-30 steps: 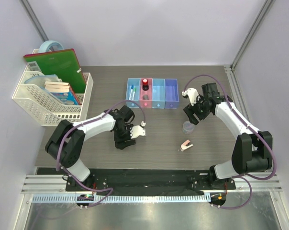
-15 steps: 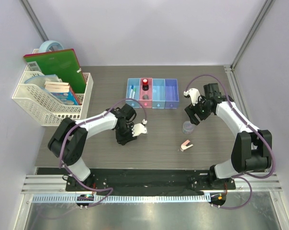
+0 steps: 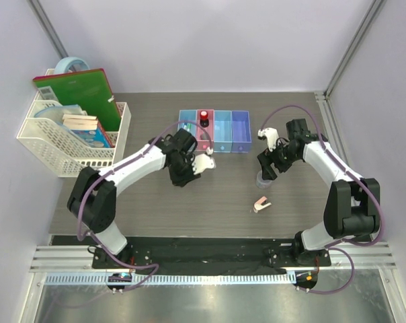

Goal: Sort the stationery into containers
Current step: Pick up the stationery from the center of the board, then place the stationery in the storage box.

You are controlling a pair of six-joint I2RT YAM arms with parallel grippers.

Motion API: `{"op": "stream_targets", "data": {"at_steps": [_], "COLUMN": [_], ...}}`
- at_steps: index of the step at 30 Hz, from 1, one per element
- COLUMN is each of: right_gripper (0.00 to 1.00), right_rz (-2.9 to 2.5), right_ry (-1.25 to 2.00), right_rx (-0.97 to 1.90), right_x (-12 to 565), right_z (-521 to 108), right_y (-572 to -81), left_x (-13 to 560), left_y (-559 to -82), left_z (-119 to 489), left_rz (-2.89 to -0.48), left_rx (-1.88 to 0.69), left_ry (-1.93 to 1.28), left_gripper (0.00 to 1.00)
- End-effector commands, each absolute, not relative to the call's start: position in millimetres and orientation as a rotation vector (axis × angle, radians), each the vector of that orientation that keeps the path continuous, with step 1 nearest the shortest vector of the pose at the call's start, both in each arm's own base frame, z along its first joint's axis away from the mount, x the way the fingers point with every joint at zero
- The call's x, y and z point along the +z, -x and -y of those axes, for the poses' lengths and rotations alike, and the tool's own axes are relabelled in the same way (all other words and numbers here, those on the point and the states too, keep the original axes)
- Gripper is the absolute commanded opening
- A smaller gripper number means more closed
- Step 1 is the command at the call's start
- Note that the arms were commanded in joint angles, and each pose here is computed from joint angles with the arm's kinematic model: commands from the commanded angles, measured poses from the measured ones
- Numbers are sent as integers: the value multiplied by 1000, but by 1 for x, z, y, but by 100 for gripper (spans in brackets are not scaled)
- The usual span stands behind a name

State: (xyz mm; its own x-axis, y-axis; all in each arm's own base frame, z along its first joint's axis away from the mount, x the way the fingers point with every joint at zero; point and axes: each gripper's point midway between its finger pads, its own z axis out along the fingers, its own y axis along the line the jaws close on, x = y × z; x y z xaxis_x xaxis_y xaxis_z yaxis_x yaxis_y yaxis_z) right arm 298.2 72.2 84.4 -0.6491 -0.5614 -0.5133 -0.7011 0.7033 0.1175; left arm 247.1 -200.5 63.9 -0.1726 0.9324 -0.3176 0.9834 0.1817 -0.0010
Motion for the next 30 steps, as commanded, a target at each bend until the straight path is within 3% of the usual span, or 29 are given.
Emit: {"op": "stream_targets", "data": {"at_steps": [1,7,13,30], "right_gripper": [84,87,91,89], "right_rz": [-2459,-2479,-2441,-2430], "right_ry": [955,926,933,942], "right_rx": [496,412,379,177], "right_x": [88,77,80,71], "right_z": [-81,-75,-87,-95], "right_y": [-295,-298,-301,-305], "left_x": [128,162,184,158], "left_y": [-293,-343,-392,-488], "left_z": [233,261,306,362], "left_rz": [-2130,-2083,-2065,-1916], "left_rx": [-259,-205,-362,-402], "left_ry": [-1637,-1511,-1373,-1208], "left_gripper": [0,0,0,0]}}
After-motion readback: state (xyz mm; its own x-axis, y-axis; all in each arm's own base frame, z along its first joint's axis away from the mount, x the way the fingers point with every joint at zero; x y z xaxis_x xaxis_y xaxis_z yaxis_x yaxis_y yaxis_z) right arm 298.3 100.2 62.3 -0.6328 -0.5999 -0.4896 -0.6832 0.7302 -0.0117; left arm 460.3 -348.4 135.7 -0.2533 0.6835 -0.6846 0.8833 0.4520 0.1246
